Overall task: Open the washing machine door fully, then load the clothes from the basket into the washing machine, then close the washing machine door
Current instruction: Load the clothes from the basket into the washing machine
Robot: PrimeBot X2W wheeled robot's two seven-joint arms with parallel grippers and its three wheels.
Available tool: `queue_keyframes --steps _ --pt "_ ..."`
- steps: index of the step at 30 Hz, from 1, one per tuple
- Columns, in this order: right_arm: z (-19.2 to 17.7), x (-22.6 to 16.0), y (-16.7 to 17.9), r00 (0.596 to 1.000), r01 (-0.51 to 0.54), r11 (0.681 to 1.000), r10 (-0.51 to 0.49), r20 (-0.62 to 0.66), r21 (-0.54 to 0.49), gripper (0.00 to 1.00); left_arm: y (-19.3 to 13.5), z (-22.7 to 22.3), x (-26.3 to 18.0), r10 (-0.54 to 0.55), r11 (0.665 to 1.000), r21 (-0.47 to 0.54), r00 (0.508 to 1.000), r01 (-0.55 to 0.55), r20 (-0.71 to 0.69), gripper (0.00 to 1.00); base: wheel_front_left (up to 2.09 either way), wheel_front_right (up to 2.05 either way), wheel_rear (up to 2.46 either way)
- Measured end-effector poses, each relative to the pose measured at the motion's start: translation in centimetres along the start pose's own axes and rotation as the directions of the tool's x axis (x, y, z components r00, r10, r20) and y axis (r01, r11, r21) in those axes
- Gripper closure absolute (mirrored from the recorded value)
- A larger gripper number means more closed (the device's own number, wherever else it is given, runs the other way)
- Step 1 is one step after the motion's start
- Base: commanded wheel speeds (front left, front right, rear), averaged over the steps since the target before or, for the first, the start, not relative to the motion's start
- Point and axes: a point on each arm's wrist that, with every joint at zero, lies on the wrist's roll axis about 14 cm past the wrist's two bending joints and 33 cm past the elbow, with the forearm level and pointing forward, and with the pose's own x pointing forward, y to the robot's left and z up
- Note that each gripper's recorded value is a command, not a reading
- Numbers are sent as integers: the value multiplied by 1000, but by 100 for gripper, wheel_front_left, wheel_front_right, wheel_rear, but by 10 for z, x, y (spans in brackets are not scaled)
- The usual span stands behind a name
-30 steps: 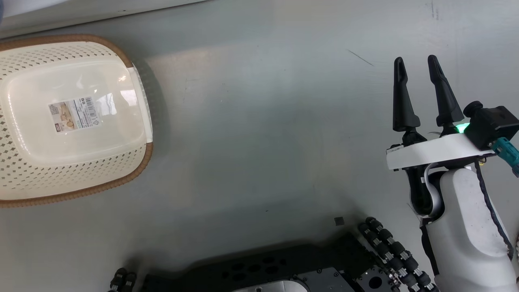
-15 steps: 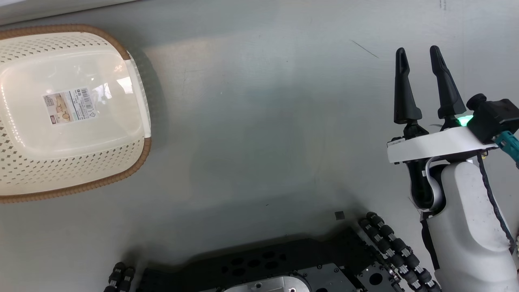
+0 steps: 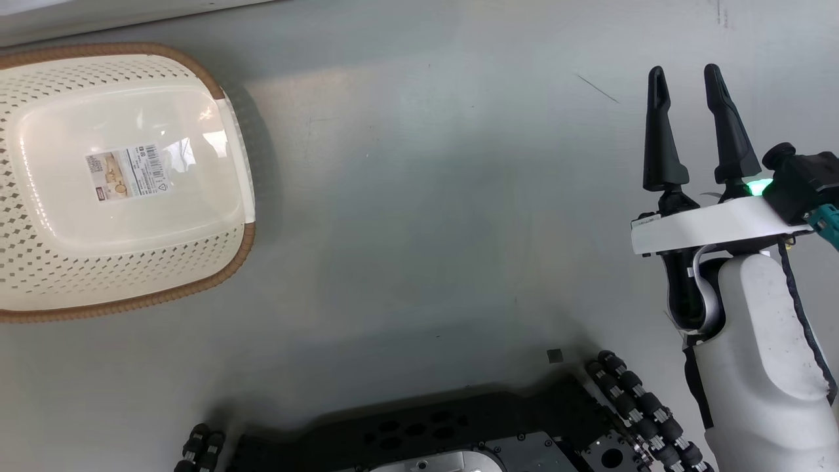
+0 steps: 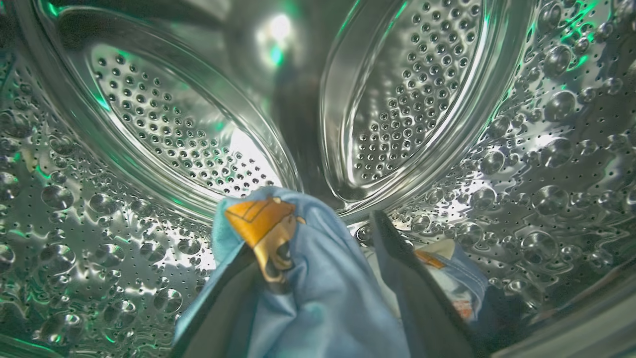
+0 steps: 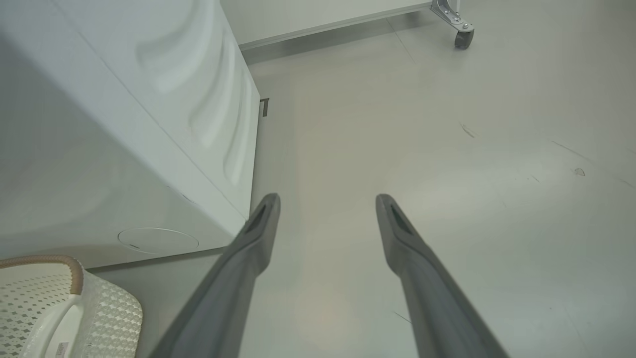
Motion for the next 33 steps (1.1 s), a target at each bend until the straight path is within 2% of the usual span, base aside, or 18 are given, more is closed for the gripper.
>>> queue_keyframes --steps 21,33 --pt "27 1 15 997 -36 999 36 70 10 0 11 25 -26 48 999 -16 999 -48 3 0 0 0 0" --pt "47 -4 26 991 -65 998 63 116 10 0 14 16 -63 75 996 -36 996 -77 -50 0 0 0 0"
